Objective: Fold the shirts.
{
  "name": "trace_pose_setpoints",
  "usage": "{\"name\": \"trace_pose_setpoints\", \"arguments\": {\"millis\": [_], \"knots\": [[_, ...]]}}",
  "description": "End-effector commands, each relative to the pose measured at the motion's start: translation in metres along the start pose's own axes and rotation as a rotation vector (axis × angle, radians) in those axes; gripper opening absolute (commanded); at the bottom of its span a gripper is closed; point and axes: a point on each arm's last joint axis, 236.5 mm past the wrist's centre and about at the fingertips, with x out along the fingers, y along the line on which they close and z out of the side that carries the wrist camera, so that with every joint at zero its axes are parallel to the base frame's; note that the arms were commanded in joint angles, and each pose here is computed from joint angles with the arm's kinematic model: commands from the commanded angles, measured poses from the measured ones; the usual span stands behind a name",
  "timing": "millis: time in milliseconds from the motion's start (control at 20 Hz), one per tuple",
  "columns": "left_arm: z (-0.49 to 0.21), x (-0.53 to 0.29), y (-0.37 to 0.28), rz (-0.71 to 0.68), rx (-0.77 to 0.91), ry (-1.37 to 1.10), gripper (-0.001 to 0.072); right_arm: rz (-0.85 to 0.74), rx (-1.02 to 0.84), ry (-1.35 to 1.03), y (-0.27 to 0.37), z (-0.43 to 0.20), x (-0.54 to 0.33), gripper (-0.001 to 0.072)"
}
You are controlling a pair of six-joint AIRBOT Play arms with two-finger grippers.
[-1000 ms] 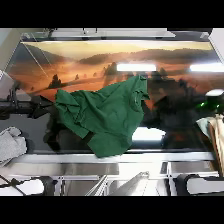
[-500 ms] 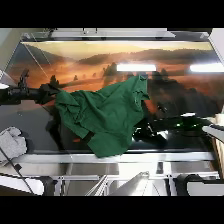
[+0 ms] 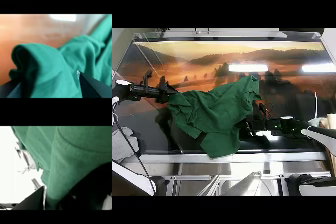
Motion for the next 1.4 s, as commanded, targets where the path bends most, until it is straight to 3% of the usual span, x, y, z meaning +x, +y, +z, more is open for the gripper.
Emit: {"name": "trace_pose_setpoints", "arguments": {"millis": [0, 100, 150, 250, 450, 550, 700, 800, 950, 1050, 1150, 1250, 1350], "knots": [[-0.022, 0.005, -0.017, -0.063, 0.014, 0.113, 0.0691, 0.044, 0.009, 0.011, 0.011, -0.003, 0.002, 0.0192], [-0.020, -0.004, -0.030, -0.081, 0.041, 0.135, 0.0689, 0.063, 0.008, 0.030, 0.016, -0.008, 0.002, 0.0061], [-0.018, -0.009, -0.037, -0.088, 0.044, 0.145, 0.0559, 0.069, 0.007, 0.036, 0.017, -0.010, 0.002, 0.0034], [-0.024, -0.018, -0.049, -0.114, 0.065, 0.190, 0.0004, 0.087, -0.011, 0.049, 0.022, -0.013, 0.001, 0.0034], [-0.039, -0.039, -0.079, -0.175, 0.055, 0.291, 0.0012, 0.204, -0.126, 0.058, 0.069, -0.014, -0.023, 0.0033], [-0.033, -0.062, -0.125, -0.268, 0.128, 0.228, 0.0011, 0.287, -0.267, 0.025, 0.117, -0.008, -0.058, 0.0033], [-0.035, -0.137, -0.246, -0.552, 0.400, 0.008, 0.0012, 0.385, -0.596, -0.147, 0.217, -0.006, -0.136, 0.0033], [-0.072, -0.205, -0.326, -0.737, 0.573, -0.116, 0.0013, 0.397, -0.896, -0.346, 0.296, -0.030, -0.204, 0.0033], [-0.145, -0.277, -0.406, -0.818, 0.786, -0.316, 0.0013, 0.276, -1.267, -0.724, 0.385, -0.088, -0.290, 0.0034], [-0.188, -0.294, -0.438, -0.730, 0.885, -0.450, 0.0016, 0.124, -1.422, -0.934, 0.414, -0.126, -0.325, 0.0034], [-0.197, -0.289, -0.443, -0.489, 0.906, -0.627, 0.0026, 0.012, -1.496, -1.063, 0.423, -0.144, -0.344, 0.0034], [-0.170, -0.294, -0.414, -0.165, 0.819, -0.836, 0.0029, -0.002, -1.484, -1.057, 0.420, -0.137, -0.344, 0.0034], [-0.147, -0.302, -0.384, -0.048, 0.726, -0.949, 0.0030, -0.010, -1.414, -0.980, 0.408, -0.100, -0.335, 0.0033]]}}
